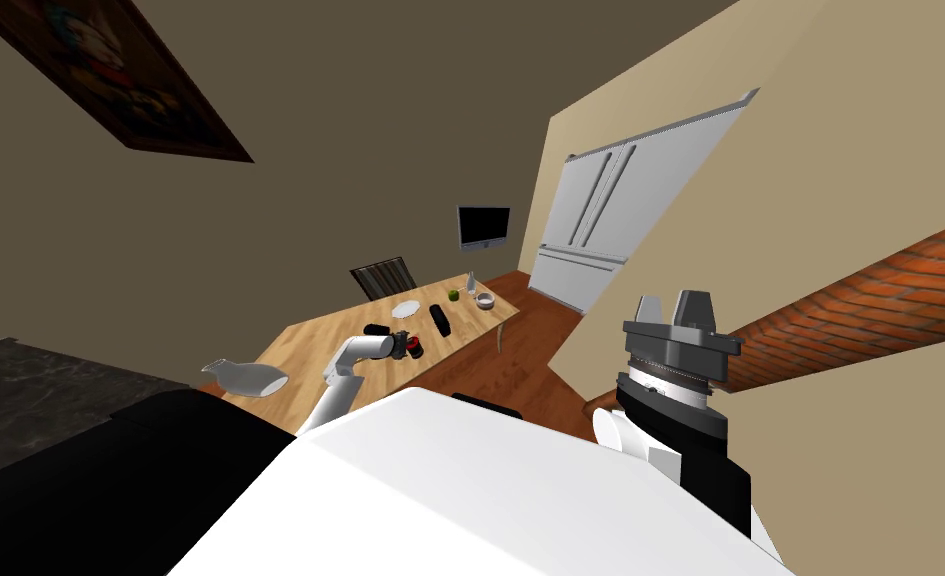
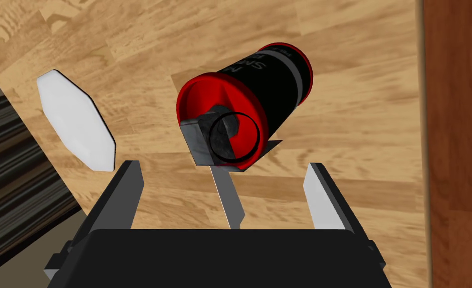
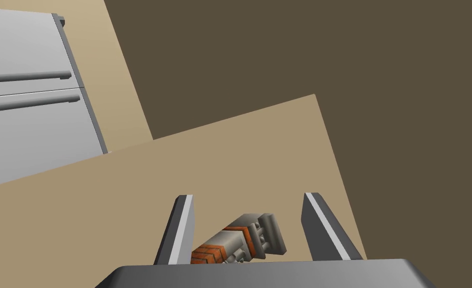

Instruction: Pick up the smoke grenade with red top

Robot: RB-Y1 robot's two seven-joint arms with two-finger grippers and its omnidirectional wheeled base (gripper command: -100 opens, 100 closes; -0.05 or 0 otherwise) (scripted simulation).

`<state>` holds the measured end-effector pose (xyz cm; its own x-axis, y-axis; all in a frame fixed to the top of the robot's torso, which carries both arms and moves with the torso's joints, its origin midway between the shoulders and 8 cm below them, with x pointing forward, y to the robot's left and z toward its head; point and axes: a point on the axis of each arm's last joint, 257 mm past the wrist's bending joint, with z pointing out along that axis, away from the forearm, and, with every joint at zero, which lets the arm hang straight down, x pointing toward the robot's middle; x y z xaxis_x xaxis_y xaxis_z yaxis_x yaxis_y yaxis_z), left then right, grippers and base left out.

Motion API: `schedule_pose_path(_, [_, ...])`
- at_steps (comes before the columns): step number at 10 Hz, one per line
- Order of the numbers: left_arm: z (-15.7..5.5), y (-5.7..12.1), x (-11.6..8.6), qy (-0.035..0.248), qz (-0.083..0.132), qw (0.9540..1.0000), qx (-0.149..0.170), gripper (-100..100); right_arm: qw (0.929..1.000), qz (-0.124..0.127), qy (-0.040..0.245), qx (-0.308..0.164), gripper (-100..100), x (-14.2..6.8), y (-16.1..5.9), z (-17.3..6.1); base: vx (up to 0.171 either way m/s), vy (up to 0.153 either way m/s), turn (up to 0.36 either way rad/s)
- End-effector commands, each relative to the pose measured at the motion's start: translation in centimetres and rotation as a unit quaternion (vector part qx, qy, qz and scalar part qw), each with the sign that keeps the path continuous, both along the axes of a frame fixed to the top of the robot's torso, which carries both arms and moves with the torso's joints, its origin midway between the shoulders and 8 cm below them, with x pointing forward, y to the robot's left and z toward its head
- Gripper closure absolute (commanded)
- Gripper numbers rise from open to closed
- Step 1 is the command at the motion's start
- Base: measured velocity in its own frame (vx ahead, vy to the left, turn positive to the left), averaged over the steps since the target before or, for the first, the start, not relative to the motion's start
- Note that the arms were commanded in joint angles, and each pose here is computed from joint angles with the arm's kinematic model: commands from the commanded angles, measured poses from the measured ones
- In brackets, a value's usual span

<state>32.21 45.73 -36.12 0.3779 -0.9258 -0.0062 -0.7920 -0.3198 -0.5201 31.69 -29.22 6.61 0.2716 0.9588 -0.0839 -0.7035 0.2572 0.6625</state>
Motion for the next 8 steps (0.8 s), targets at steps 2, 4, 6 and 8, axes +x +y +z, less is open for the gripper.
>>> schedule_pose_path(2, [-1.0, 0.4, -1.5, 0.031, 0.011, 0.9994, -0.010, -100, 1.0000, 0.000, 0.000, 0.000, 0, 0.0, 0.0, 0.0, 0.067, -0.008, -0.016])
schedule_pose_path(4, [-1.2, 0.5, -1.6, 0.032, 0.011, 0.9994, -0.011, -100, 1.0000, 0.000, 0.000, 0.000, 0, 0.0, 0.0, 0.0, 0.050, 0.013, -0.009])
schedule_pose_path(6, [-2.1, 0.5, -1.4, 0.033, 0.013, 0.9993, -0.011, -100, 1.0000, 0.000, 0.000, 0.000, 0, 0.0, 0.0, 0.0, 0.007, 0.005, -0.008])
schedule_pose_path(8, [-3.0, 0.6, -1.2, 0.033, 0.014, 0.9993, -0.011, -100, 1.0000, 0.000, 0.000, 0.000, 0, 0.0, 0.0, 0.0, 0.009, 0.013, -0.012])
